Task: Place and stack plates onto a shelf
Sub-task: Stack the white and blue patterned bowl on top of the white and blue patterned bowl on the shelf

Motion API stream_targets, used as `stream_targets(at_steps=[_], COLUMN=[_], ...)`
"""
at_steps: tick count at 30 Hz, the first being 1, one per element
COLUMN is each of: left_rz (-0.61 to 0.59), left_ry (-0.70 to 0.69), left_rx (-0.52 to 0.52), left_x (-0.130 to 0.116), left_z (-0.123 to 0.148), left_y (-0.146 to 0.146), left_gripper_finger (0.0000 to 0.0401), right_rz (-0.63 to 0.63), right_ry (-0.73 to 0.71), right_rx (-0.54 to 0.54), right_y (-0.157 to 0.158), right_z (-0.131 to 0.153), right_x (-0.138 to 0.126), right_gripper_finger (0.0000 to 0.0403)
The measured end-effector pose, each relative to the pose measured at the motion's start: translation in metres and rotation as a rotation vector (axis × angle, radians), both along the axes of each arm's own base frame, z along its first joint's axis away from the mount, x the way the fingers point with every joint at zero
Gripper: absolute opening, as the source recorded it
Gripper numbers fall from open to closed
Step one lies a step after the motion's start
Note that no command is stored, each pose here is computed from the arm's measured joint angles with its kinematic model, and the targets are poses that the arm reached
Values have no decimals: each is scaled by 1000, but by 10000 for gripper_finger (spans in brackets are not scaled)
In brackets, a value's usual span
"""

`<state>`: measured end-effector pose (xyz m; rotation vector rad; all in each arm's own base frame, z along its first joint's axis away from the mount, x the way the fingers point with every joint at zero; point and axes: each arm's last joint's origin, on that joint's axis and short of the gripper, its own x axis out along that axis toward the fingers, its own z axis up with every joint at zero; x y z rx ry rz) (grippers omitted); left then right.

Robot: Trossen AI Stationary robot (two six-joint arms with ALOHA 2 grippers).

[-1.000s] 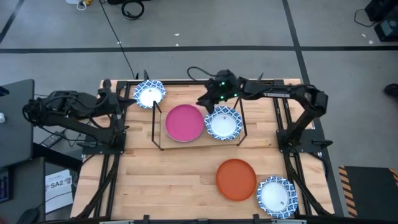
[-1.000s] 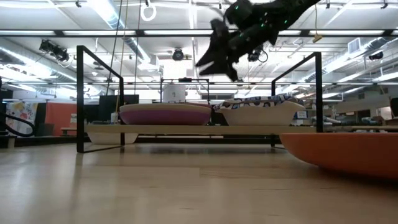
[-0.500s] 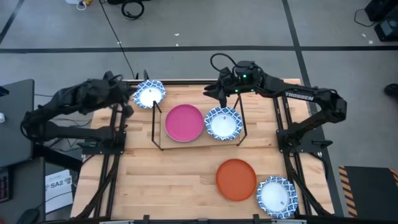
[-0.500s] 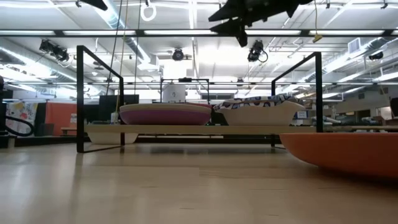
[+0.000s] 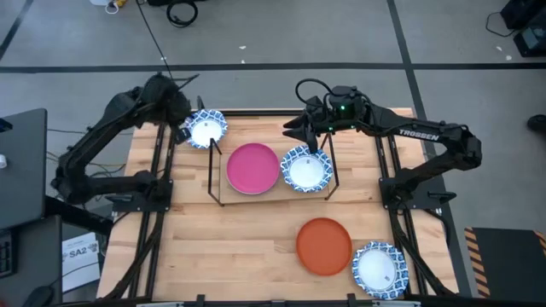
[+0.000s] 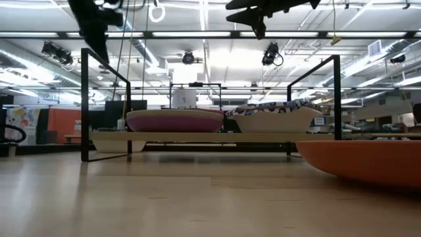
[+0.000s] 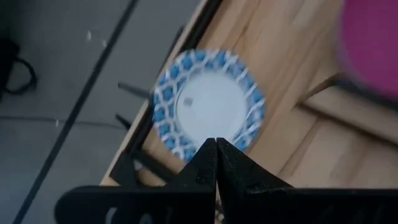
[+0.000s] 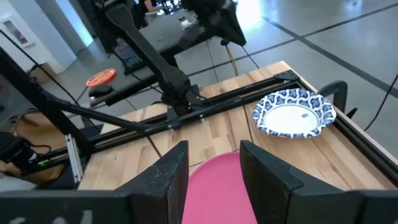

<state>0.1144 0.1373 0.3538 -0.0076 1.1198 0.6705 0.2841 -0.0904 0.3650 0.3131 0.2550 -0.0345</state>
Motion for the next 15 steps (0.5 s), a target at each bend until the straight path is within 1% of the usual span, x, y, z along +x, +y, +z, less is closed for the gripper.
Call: stream_targets(at_steps=[4, 8, 11, 15], left_rz=[32, 38, 65, 92], left_ry=[76, 88, 114, 136], left_rx=[-60, -158, -219, -270], left_x=[-3, -4, -2, 4], left_z=[-14, -30, -44, -64], left_y=[27, 51, 67, 88], left_gripper_finger=[6, 6, 6, 6], right_rz=[-1, -2, -2, -2], right_ry=[14, 24, 28, 31], right_rx=[5, 9, 10, 11], right_y=[1, 1, 1, 1], right_z=[1, 1, 0, 0], right_x=[-3, -5, -5, -5], right_gripper_finger=[150, 149, 150, 149])
